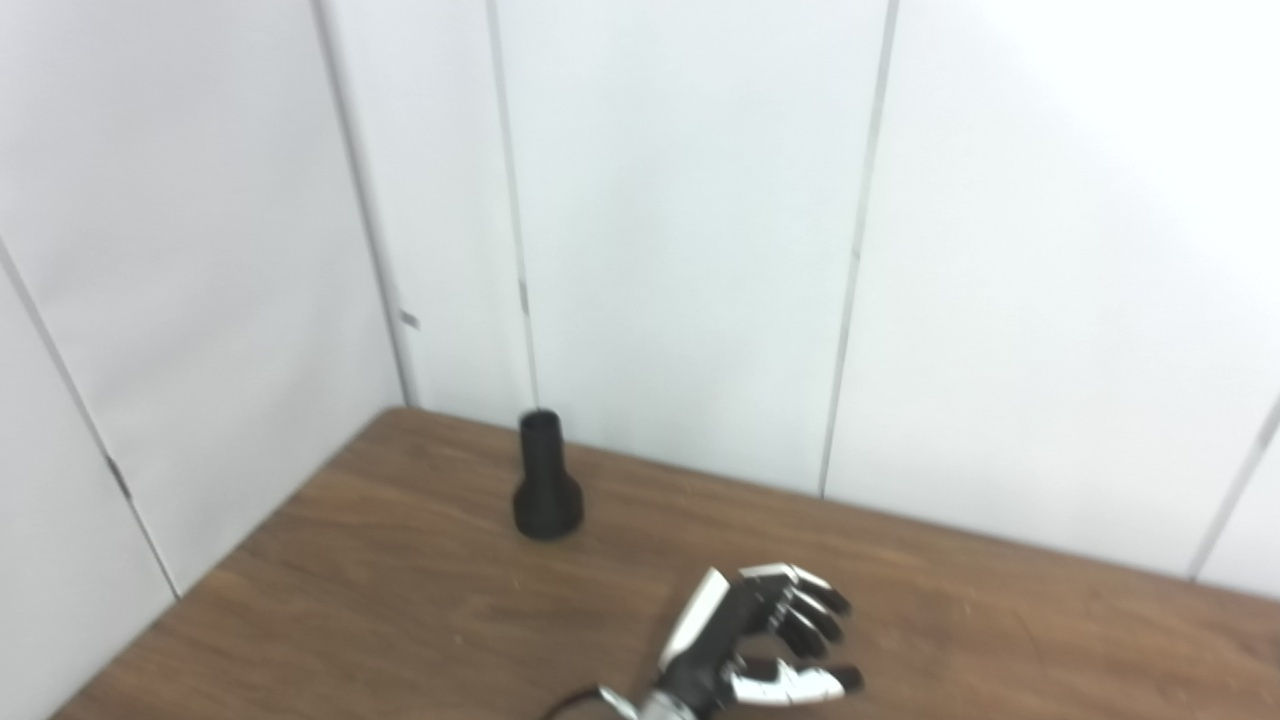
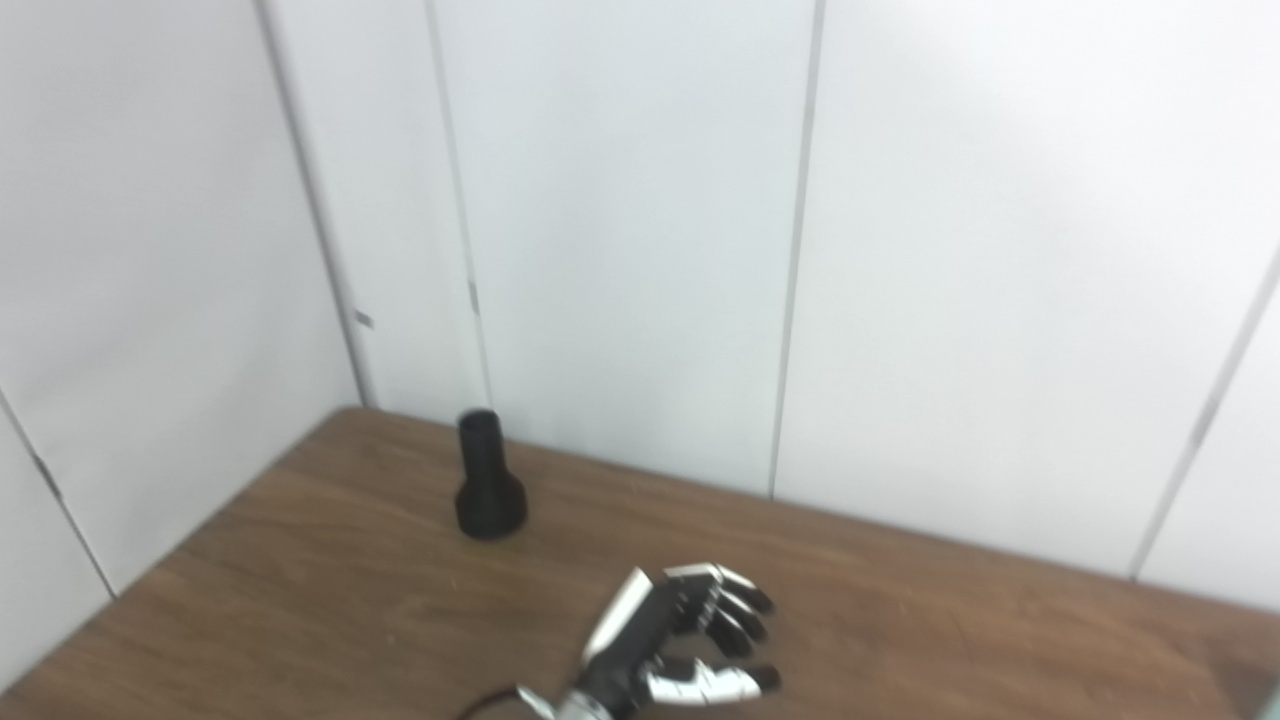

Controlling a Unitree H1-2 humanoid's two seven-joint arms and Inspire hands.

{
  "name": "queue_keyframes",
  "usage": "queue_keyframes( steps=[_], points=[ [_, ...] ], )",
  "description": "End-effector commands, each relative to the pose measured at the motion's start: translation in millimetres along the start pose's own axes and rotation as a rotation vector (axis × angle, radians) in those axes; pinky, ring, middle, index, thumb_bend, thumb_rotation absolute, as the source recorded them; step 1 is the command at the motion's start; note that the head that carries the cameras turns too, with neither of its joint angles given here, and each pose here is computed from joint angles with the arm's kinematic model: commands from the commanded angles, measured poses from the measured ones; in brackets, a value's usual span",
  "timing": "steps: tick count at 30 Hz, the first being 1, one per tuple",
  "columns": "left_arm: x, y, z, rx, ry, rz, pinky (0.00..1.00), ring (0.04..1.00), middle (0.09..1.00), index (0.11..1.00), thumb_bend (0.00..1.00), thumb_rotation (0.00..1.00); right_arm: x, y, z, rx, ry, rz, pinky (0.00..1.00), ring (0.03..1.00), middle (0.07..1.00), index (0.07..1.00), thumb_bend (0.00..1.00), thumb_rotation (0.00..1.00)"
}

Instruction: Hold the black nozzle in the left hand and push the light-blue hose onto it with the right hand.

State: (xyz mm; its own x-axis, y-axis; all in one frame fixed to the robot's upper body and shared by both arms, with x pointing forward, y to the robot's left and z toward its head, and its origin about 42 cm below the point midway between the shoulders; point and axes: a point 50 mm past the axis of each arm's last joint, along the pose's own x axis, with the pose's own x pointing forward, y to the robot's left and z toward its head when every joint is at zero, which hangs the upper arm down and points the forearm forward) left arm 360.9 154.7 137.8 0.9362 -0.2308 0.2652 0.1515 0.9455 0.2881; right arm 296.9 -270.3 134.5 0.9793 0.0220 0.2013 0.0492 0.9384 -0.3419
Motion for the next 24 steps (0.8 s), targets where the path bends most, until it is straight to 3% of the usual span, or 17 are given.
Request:
queue_keyframes(
  steps=[1,11,13,15,18,20,21,22,24],
  points=[
    [-12.1,-14.4,-10.6,-0.005,0.011,-0.012,0.46,0.458,0.506,0.492,0.50,0.00,10.6,-2.3,13.2,0.015,-0.077,-0.008,0.41,0.555,0.700,0.495,0.51,0.12],
    [-3.5,-1.6,-2.8,0.023,0.003,0.002,0.49,0.464,0.516,0.484,0.50,0.00,11.7,-5.6,11.5,-0.002,-0.081,-0.012,0.41,0.575,0.717,0.494,0.51,0.12],
    [0.1,11.2,4.5,0.039,-0.002,0.012,0.49,0.461,0.520,0.486,0.50,0.00,13.0,-7.5,11.1,-0.007,-0.083,-0.015,0.41,0.576,0.716,0.494,0.51,0.12],
    [3.0,28.4,13.6,0.050,-0.005,0.026,0.51,0.569,0.517,0.485,0.51,0.00,14.7,-8.5,9.7,-0.013,-0.081,-0.016,0.41,0.576,0.712,0.494,0.51,0.12],
    [6.3,54.9,29.4,0.083,-0.006,0.044,0.52,0.613,0.510,0.490,0.52,0.00,16.6,-8.2,7.5,-0.020,-0.077,-0.014,0.41,0.568,0.701,0.494,0.51,0.12],
    [8.1,72.8,40.8,0.129,-0.009,0.052,0.52,0.631,0.648,0.497,0.51,0.05,17.4,-8.4,7.3,-0.021,-0.076,-0.013,0.41,0.562,0.696,0.494,0.51,0.12],
    [10.1,87.4,49.1,0.187,-0.019,0.052,0.52,0.634,0.667,0.498,0.51,0.05,18.2,-8.8,7.8,-0.022,-0.076,-0.013,0.41,0.561,0.695,0.494,0.51,0.12],
    [11.9,99.9,55.9,0.239,-0.028,0.052,0.53,0.652,0.693,0.634,0.64,0.04,18.9,-9.2,8.2,-0.023,-0.077,-0.014,0.41,0.560,0.694,0.494,0.51,0.12],
    [14.7,121.4,68.0,0.325,-0.036,0.056,0.53,0.665,0.714,0.709,0.70,0.04,19.9,-10.2,8.8,-0.022,-0.078,-0.016,0.41,0.559,0.694,0.494,0.51,0.12]
  ],
)
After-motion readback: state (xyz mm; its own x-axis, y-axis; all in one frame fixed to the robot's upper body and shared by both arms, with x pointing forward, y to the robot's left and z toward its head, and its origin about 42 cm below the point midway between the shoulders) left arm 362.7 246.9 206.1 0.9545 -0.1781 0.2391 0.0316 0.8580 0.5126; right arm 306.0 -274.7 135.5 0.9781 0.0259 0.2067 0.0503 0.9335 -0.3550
